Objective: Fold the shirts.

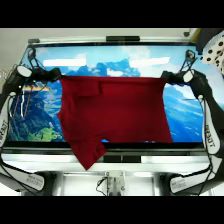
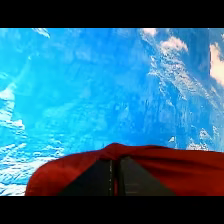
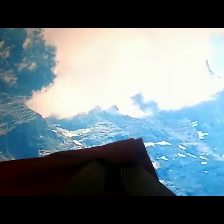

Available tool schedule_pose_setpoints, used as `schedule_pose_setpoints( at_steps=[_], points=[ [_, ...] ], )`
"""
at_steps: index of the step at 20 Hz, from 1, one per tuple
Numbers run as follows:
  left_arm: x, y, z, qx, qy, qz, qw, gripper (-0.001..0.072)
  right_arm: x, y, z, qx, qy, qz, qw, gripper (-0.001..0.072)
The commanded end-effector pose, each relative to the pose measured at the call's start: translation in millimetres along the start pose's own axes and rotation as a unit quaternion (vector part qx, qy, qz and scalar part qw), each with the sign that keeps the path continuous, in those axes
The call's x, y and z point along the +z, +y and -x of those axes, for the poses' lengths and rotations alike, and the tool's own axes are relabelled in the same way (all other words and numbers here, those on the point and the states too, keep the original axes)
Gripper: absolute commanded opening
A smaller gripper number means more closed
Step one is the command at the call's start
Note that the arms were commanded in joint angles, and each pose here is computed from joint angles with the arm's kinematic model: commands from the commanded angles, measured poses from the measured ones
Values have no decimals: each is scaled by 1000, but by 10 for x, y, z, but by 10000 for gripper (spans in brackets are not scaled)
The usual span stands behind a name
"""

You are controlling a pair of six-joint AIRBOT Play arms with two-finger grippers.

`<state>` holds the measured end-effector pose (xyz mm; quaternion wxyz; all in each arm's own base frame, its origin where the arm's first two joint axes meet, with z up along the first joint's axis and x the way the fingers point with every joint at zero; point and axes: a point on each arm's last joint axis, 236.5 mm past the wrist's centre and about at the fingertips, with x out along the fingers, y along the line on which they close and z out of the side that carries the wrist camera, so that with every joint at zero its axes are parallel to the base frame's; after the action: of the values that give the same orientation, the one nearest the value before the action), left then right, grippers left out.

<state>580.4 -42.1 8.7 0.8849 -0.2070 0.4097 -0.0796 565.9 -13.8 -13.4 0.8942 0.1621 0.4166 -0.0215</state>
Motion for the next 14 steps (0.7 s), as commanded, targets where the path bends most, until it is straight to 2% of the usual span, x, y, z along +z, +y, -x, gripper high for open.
schedule_pose_setpoints(
  at_steps=[1, 3, 5, 6, 10, 14],
  points=[
    [-270, -106, -124, -13, 52, 2, 999, 33, -326, 10, -121, -1, 59, 3, 998, 74],
    [-458, -62, 115, -5, 113, -34, 993, 32, -362, -11, 61, -5, 80, 22, 997, 74],
    [-731, 132, 473, 39, 195, -69, 978, 32, -460, -130, 317, -19, 117, 38, 992, 73],
    [-859, 234, 633, 64, 229, -66, 969, 32, -585, -178, 398, -26, 148, 41, 988, 73],
    [-1483, 243, 837, 66, 338, -44, 938, 32, -1149, -325, 513, -38, 270, 53, 961, 73],
    [-1871, 239, 767, 67, 377, -27, 923, 32, -1255, -350, 487, -41, 290, 50, 955, 73]
  ],
)
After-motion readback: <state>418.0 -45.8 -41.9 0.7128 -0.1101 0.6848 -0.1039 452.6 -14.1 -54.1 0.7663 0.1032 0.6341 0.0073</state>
